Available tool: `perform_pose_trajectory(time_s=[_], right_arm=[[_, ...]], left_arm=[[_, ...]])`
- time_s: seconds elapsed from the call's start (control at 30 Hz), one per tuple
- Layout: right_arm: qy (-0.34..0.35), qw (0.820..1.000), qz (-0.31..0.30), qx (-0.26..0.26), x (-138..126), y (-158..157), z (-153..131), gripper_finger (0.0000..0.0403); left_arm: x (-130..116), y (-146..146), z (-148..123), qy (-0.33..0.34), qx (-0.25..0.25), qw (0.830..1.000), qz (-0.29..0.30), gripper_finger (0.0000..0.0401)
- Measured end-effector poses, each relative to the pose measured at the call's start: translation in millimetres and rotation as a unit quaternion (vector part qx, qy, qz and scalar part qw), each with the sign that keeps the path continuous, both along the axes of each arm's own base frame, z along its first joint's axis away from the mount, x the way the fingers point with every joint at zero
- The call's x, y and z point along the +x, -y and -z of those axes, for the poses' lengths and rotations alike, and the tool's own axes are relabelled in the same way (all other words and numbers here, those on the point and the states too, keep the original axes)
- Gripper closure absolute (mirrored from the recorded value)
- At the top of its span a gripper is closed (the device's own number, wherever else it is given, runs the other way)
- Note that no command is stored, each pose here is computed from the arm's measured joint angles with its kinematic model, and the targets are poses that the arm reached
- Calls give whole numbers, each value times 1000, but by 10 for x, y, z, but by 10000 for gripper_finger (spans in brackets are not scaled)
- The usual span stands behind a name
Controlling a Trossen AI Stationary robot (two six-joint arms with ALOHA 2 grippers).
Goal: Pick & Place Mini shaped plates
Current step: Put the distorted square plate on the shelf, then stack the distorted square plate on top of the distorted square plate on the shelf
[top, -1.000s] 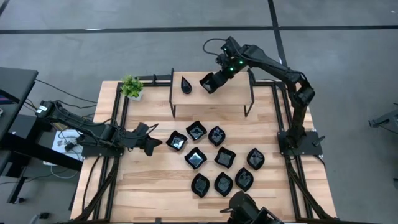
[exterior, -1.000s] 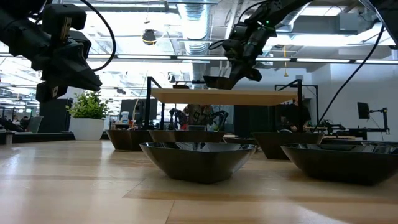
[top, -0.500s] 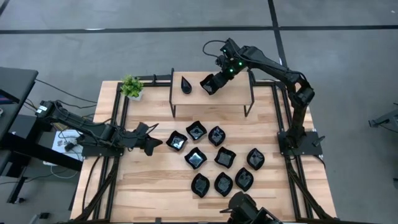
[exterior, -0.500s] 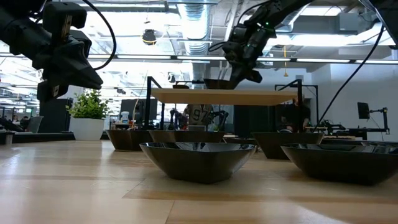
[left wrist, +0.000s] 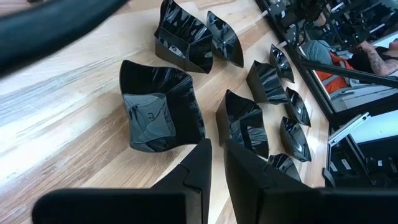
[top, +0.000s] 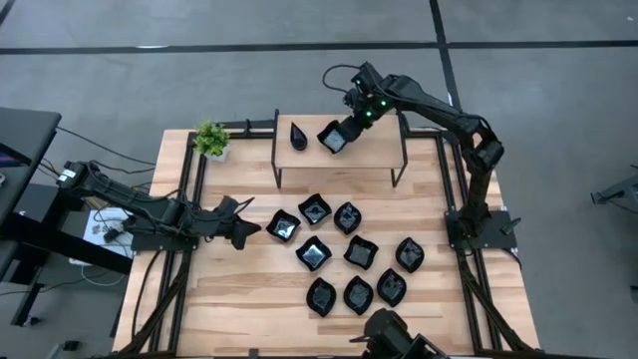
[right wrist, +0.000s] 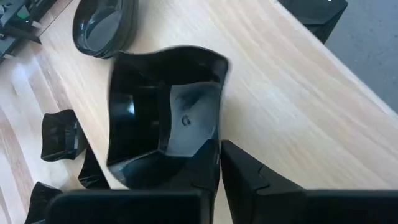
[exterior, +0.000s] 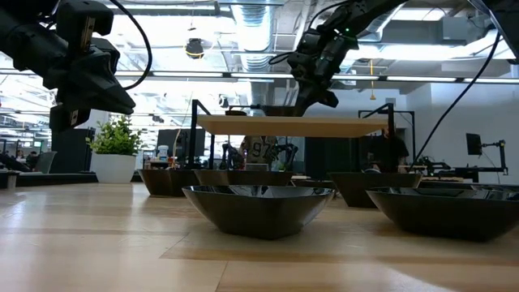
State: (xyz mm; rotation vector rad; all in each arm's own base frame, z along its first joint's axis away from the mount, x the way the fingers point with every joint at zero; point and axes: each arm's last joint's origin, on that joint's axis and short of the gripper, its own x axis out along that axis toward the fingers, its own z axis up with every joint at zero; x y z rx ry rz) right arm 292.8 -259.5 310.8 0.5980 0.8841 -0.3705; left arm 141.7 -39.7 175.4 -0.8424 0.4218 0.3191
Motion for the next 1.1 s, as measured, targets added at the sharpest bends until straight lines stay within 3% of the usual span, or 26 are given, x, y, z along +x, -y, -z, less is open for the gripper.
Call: perform_pose_trajectory(time_s=[0.33,0.5,0.67,0.83,0.97,1.1], right_arm=[[0,1000,1,-2,-21,19,-17,353],[4,1000,-7,-15,-84,-18,-277,353],[-7,997,-71,-22,-212,-518,-700,353],[-37,989,-142,6,-351,-1190,-893,353],[-62,985,-157,39,-441,-1655,-865,353],[-118,981,-140,57,-524,-2018,-626,353]], left_arm=[[3,1,-5,3,-1,1000,0,357],[3,2,-6,3,-1,1000,0,357],[3,2,-6,3,-1,1000,0,357],[3,2,-6,3,-1,1000,0,357],[3,2,-6,3,-1,1000,0,357],[3,2,-6,2,13,1000,8,357]])
